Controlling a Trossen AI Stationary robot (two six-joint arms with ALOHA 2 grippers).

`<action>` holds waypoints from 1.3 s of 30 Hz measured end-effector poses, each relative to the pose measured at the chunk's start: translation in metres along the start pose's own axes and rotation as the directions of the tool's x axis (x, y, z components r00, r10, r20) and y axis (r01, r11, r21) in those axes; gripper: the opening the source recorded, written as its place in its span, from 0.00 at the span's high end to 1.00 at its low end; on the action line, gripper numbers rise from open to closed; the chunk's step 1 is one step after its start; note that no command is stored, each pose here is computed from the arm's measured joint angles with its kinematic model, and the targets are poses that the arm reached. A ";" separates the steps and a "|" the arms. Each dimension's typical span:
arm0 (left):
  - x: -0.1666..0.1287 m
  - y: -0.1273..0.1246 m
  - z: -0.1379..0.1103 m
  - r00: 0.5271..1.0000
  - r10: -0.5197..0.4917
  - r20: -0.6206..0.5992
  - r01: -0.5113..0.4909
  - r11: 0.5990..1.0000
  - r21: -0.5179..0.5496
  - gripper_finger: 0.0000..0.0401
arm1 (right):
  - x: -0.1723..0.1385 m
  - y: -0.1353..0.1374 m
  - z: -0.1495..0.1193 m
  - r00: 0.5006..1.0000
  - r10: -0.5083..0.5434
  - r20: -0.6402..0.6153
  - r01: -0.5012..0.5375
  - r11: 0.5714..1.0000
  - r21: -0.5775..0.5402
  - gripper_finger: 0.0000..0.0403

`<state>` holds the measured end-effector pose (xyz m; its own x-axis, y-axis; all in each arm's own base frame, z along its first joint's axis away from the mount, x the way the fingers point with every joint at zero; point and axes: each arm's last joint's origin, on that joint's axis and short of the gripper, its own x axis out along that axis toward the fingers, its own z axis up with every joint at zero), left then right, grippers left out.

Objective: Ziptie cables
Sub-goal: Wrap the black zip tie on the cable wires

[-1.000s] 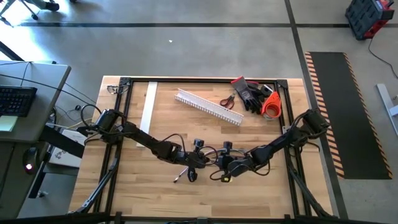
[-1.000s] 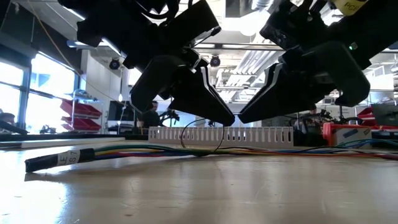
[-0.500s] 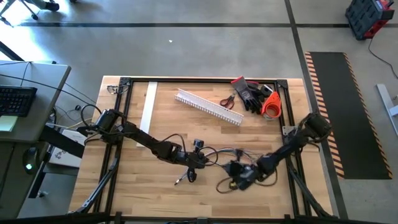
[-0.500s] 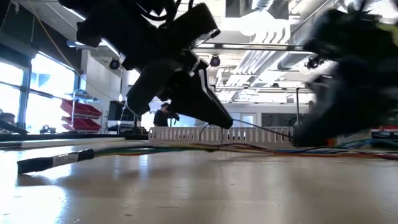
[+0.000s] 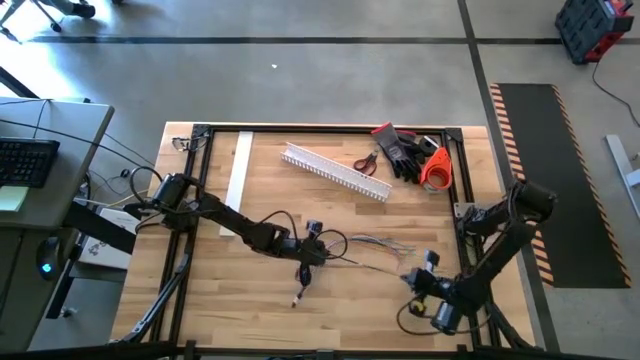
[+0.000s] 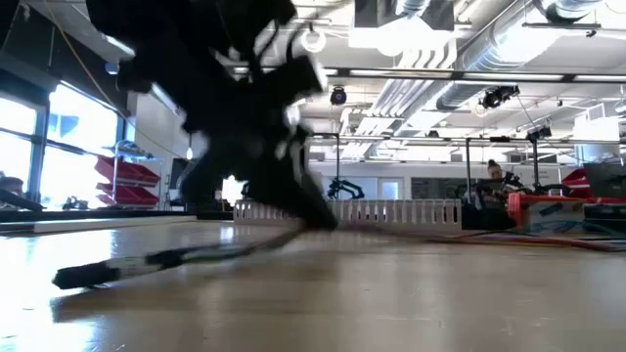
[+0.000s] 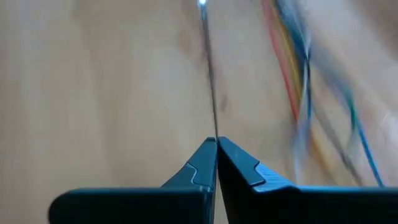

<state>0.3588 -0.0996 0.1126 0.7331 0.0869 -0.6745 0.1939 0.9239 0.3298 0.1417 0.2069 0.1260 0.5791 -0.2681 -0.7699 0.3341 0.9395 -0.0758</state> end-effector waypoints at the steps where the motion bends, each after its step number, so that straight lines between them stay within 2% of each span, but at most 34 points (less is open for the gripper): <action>1: 0.001 0.000 -0.001 1.000 0.000 -0.001 0.000 1.000 0.000 0.98 | -0.003 -0.002 -0.001 1.000 -0.001 -0.021 0.001 1.000 0.002 0.99; 3: -0.001 0.001 0.002 1.000 0.010 0.013 -0.010 1.000 -0.004 0.98 | -0.006 -0.007 -0.001 0.998 -0.032 -0.050 0.032 0.999 -0.002 0.99; 6: -0.001 0.000 0.002 1.000 -0.007 0.013 0.007 1.000 -0.012 0.98 | -0.009 -0.009 0.001 0.998 -0.019 -0.053 0.019 1.000 0.009 1.00; 12: -0.001 0.000 0.004 0.999 -0.015 0.033 0.016 1.000 -0.024 0.98 | -0.006 0.001 0.035 0.985 0.085 0.149 -0.075 0.995 -0.066 0.97; 17: -0.001 0.000 0.004 0.999 -0.017 0.033 0.018 1.000 -0.025 0.98 | 0.010 0.012 0.075 0.947 0.202 0.249 -0.157 0.969 -0.191 0.79; 20: -0.001 0.000 0.003 0.999 -0.018 0.030 0.018 1.000 -0.025 0.98 | 0.027 0.009 0.097 0.934 0.211 0.290 -0.141 0.960 -0.243 0.67; 23: -0.001 -0.001 0.003 0.999 -0.019 0.029 0.020 0.999 -0.029 0.98 | 0.055 0.001 0.112 0.942 0.203 0.268 -0.128 0.954 -0.271 0.59; 26: -0.001 0.000 0.004 0.999 -0.014 0.031 0.015 0.999 -0.031 0.98 | 0.085 -0.007 0.122 0.948 0.222 0.230 -0.152 0.946 -0.286 0.55; 33: -0.001 0.000 0.006 0.999 -0.012 0.052 0.014 0.999 -0.039 0.98 | 0.126 -0.020 0.130 0.949 0.231 0.216 -0.169 0.947 -0.272 0.57; 39: -0.001 0.000 0.006 0.998 -0.013 0.057 0.016 0.999 -0.051 0.98 | 0.141 -0.022 0.128 0.950 0.216 0.225 -0.157 0.955 -0.253 0.68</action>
<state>0.3621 -0.1020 0.1176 0.7664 0.0532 -0.6402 0.1725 0.9429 0.2849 0.3114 0.1209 0.1005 0.7900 -0.0999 -0.6049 0.0400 0.9929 -0.1118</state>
